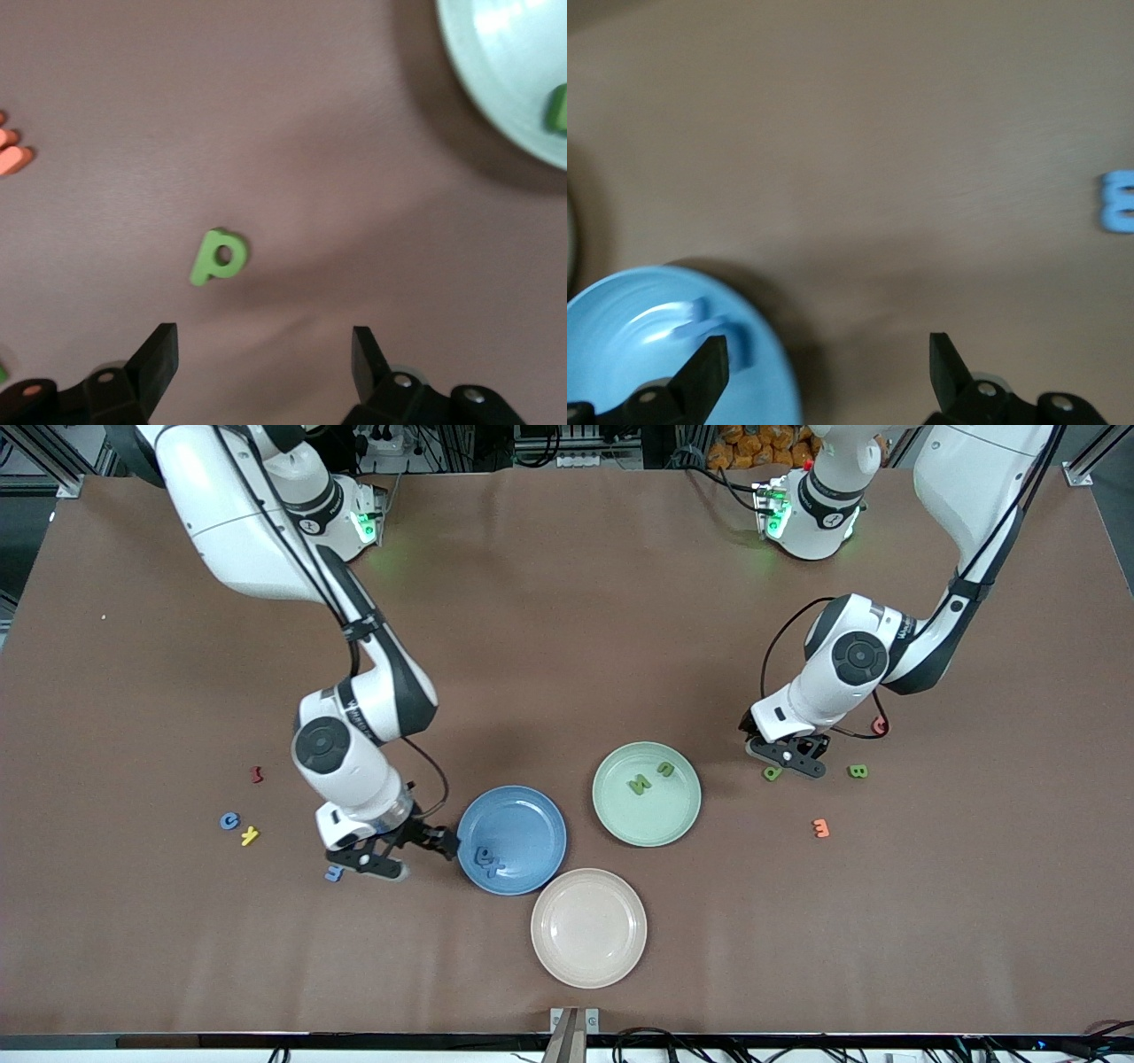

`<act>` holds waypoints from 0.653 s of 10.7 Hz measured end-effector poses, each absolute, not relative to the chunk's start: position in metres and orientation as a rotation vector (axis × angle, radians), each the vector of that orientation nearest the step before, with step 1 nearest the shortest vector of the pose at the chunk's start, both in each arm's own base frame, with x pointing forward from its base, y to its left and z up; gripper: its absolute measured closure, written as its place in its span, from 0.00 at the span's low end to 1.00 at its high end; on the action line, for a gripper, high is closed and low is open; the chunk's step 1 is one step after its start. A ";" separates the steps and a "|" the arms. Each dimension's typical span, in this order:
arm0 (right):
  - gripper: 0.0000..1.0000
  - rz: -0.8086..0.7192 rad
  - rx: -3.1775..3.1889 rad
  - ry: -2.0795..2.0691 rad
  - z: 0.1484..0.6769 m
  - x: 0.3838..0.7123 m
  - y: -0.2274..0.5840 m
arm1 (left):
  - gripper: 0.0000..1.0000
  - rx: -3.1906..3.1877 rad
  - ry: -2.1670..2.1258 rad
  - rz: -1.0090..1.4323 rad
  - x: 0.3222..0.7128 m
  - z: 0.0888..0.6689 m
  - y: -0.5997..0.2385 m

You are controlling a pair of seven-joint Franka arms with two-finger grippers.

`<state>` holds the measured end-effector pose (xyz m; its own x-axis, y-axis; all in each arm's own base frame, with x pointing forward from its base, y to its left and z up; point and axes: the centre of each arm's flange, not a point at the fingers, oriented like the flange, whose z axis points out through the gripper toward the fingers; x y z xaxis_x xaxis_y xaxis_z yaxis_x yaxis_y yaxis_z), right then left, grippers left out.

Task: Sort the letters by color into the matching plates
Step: 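Open the right gripper over the blue plate while the left gripper grasps p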

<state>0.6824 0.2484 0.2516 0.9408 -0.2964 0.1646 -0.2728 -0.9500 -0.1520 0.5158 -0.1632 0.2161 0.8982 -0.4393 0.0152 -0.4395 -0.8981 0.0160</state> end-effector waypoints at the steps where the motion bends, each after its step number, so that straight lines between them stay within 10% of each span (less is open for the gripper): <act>1: 0.00 -0.253 -2.987 0.491 0.249 0.689 0.223 | 0.11 3.032 -0.768 0.023 0.520 0.214 -0.151; 7: 0.00 -0.190 -3.038 0.642 0.235 0.709 0.103 | 0.17 2.982 -0.916 0.042 0.530 0.197 -0.130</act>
